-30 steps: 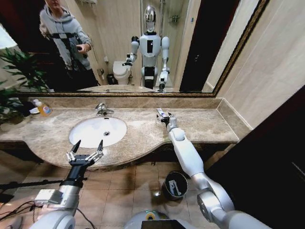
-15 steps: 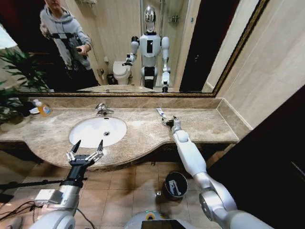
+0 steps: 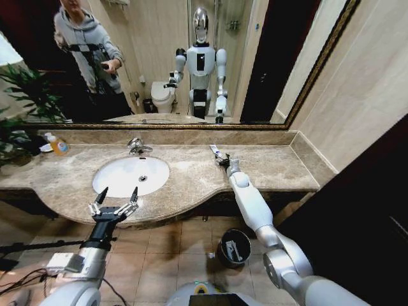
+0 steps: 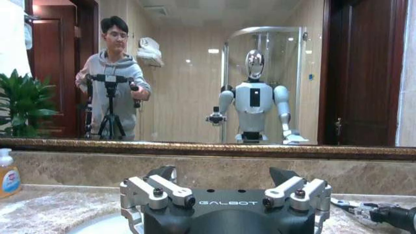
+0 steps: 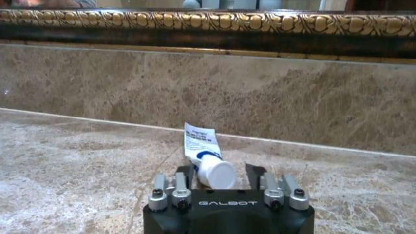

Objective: Pick up the trash from the sink and place it in the trash bin.

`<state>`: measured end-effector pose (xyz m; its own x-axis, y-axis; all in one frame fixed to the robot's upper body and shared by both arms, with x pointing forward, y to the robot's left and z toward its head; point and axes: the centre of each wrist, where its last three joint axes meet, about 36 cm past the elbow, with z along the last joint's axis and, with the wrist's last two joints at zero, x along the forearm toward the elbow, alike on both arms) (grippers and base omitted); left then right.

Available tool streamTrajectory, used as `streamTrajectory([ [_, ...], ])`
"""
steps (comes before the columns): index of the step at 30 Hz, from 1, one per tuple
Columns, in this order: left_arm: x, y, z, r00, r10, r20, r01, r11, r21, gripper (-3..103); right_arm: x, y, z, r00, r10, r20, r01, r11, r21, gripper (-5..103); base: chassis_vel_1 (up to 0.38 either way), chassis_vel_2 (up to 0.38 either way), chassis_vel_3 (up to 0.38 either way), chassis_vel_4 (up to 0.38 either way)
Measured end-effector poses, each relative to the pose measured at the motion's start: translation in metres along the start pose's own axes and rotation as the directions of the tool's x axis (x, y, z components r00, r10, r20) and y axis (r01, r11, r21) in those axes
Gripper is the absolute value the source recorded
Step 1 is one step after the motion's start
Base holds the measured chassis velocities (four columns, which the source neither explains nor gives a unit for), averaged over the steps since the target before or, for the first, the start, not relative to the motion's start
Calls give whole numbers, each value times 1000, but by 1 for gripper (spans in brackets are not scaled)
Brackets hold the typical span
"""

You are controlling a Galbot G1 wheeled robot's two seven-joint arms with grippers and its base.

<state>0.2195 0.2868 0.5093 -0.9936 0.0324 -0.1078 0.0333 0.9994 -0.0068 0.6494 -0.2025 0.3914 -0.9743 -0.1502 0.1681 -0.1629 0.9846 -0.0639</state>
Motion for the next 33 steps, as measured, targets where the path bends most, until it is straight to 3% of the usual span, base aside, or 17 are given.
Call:
streamTrajectory([
  [2,0,0,0,1000,0,0,0,1000,0,100,3,-1,-1,1000,-1,8,1,1000,8,45,0,0,0,0],
  [4,0,0,0,1000,0,0,0,1000,0,100,5,-2,-2,1000,-2,10,1,1000,12,45,0,0,0,0],
  [5,0,0,0,1000,0,0,0,1000,0,100,6,-3,-3,1000,-2,10,2,1000,16,35,0,0,0,0],
  [7,0,0,0,1000,0,0,0,1000,0,100,6,-4,-3,1000,-2,10,2,1000,18,35,0,0,0,0],
  [10,0,0,0,1000,0,0,0,1000,0,100,11,-4,-4,1000,-6,22,5,1000,29,25,0,0,0,0],
  [24,0,0,0,1000,0,0,0,1000,0,100,46,-4,-18,996,-9,87,7,1000,25,25,0,0,0,0],
  [26,0,0,0,1000,0,0,0,1000,0,100,71,-6,-17,995,0,104,1,1000,-8,25,0,0,0,0],
  [31,0,0,0,1000,0,0,0,1000,0,100,117,-15,-6,993,10,115,-9,1000,-5,25,0,0,0,0],
  [33,0,0,0,1000,1,0,-1,1000,0,100,155,-23,6,994,21,111,-22,1000,3,25,0,0,0,0],
])
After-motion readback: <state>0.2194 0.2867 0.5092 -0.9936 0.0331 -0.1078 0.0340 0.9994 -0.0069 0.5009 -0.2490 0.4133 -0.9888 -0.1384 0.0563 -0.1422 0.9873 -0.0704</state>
